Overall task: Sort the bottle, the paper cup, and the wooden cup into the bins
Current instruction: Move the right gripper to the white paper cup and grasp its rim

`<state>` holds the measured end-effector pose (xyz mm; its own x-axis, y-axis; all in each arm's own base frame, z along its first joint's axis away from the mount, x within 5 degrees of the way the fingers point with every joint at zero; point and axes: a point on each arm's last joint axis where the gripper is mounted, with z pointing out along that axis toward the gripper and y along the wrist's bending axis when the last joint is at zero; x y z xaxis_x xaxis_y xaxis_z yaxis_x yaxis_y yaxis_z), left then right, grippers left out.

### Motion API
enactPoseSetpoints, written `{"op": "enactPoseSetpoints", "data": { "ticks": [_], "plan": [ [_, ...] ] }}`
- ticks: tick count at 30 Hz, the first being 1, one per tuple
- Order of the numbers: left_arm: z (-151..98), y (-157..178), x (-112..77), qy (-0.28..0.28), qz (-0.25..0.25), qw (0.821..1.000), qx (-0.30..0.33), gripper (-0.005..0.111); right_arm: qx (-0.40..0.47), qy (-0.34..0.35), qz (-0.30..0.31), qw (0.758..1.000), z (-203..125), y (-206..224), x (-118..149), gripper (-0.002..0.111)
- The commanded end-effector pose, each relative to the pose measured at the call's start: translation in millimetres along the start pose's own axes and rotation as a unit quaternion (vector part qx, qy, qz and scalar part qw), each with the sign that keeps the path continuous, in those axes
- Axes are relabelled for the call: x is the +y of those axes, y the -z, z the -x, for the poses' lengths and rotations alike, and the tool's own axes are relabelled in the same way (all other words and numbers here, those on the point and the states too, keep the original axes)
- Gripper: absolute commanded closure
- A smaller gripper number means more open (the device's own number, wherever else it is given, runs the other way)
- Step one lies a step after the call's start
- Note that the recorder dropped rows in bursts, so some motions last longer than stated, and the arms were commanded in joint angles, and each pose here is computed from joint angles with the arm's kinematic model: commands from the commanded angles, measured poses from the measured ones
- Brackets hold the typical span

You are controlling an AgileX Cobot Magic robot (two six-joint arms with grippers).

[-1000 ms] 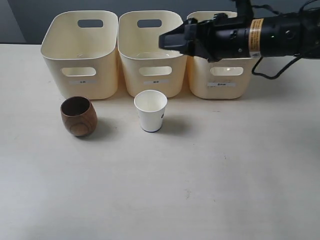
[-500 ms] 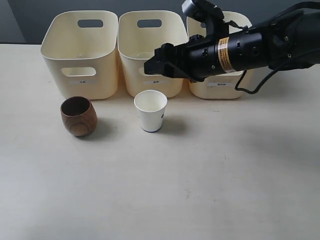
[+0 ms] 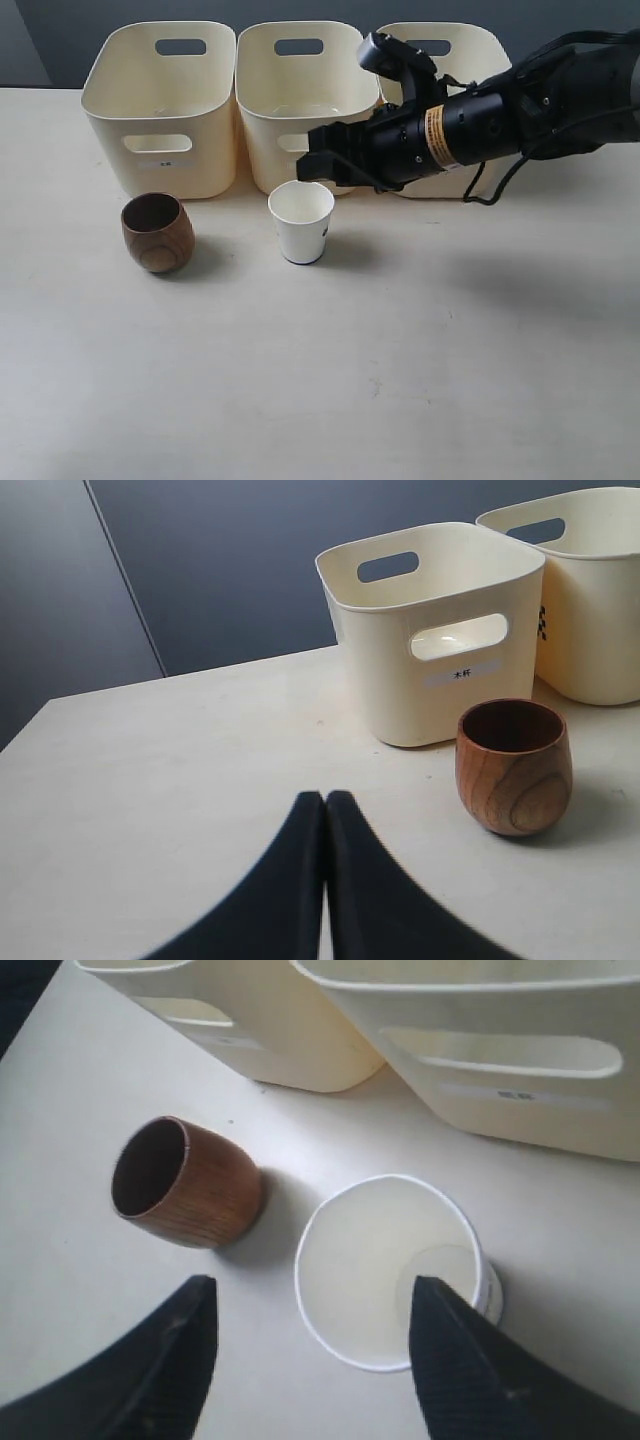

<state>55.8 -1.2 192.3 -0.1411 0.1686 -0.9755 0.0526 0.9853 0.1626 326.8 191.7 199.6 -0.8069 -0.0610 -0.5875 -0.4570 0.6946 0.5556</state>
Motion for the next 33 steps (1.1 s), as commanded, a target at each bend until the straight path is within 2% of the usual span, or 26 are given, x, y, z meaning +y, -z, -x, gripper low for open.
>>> {"op": "enactPoseSetpoints", "data": {
  "ticks": [1, 6, 11, 33],
  "plan": [
    [-0.1, 0.3, -0.3, 0.003, -0.002, 1.000, -0.003, 0.107, -0.005, -0.019, -0.030, 0.999, -0.7, -7.3, -9.9, 0.053],
    [-0.1, 0.3, -0.3, 0.003, -0.002, 1.000, -0.003, 0.107, -0.012, -0.025, -0.068, 0.997, -2.8, -14.7, -22.8, 0.053],
    [-0.1, 0.3, -0.3, 0.003, -0.002, 1.000, -0.003, 0.107, 0.013, -0.037, -0.068, 0.997, -13.1, -27.6, -32.5, 0.053],
    [-0.1, 0.3, -0.3, 0.003, -0.002, 1.000, -0.003, 0.107, -0.007, -0.077, -0.070, 0.995, -10.7, -29.1, -34.3, 0.053]
  ]
}}
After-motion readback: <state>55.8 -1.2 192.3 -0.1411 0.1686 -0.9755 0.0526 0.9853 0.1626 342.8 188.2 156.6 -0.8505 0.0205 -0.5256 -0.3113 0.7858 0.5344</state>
